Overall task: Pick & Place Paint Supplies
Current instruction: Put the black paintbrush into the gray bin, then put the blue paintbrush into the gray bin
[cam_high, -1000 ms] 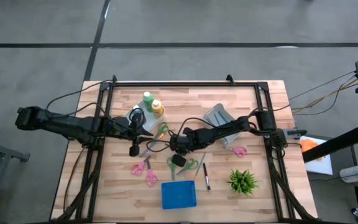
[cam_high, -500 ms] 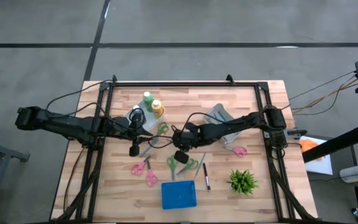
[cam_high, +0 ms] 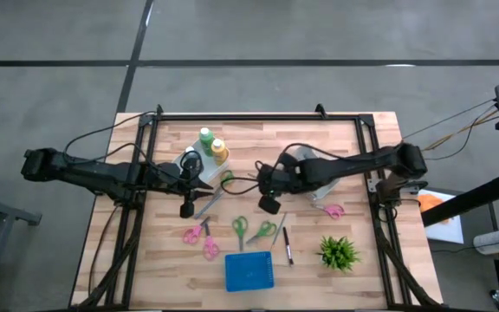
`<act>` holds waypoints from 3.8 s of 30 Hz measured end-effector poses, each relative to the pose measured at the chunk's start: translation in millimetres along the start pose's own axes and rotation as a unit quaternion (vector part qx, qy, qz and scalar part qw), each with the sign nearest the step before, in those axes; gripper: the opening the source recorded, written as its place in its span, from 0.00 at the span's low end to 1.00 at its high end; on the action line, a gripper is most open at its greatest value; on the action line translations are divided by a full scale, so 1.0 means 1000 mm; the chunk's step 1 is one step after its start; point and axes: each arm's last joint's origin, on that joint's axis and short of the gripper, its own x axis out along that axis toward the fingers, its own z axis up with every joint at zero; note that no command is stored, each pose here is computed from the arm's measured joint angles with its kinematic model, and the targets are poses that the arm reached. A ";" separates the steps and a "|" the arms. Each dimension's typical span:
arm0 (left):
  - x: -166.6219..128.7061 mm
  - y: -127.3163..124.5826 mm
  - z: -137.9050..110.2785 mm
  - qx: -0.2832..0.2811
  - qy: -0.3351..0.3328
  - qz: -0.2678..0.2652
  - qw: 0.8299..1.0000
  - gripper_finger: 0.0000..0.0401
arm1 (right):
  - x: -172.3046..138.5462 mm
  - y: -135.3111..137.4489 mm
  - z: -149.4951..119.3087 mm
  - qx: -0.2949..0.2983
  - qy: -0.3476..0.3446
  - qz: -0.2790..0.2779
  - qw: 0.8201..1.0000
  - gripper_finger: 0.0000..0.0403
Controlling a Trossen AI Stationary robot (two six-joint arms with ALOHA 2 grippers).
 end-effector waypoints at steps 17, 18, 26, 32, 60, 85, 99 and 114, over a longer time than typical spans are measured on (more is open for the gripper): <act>0.000 0.000 0.000 0.000 0.002 0.000 1.000 0.20 | -0.039 -0.051 -0.045 0.057 0.049 -0.120 0.990 0.05; 0.000 0.000 0.000 0.000 0.002 0.000 1.000 0.20 | -0.037 -0.055 -0.050 0.061 0.054 -0.124 0.989 0.05; 0.000 0.000 0.000 0.000 0.002 0.000 1.000 0.20 | -0.017 -0.082 -0.088 0.114 0.087 -0.130 0.981 0.05; 0.000 0.000 0.000 0.000 0.002 0.000 1.000 0.20 | 0.002 -0.094 -0.109 0.147 0.071 -0.102 0.981 0.05; 0.000 0.000 0.000 0.000 0.002 0.000 1.000 0.20 | 0.034 -0.098 -0.136 0.189 0.057 -0.058 0.979 0.07; 0.000 0.000 0.000 0.000 0.002 0.000 1.000 0.21 | 0.012 -0.095 -0.104 0.099 0.025 -0.020 0.995 0.21; 0.000 0.000 0.000 0.000 0.002 0.000 1.000 0.21 | -0.043 -0.071 -0.058 -0.283 -0.039 0.125 0.950 0.21; 0.000 0.000 0.000 0.000 0.002 0.000 1.000 0.20 | 0.001 -0.028 -0.095 -0.469 -0.052 0.176 0.864 0.21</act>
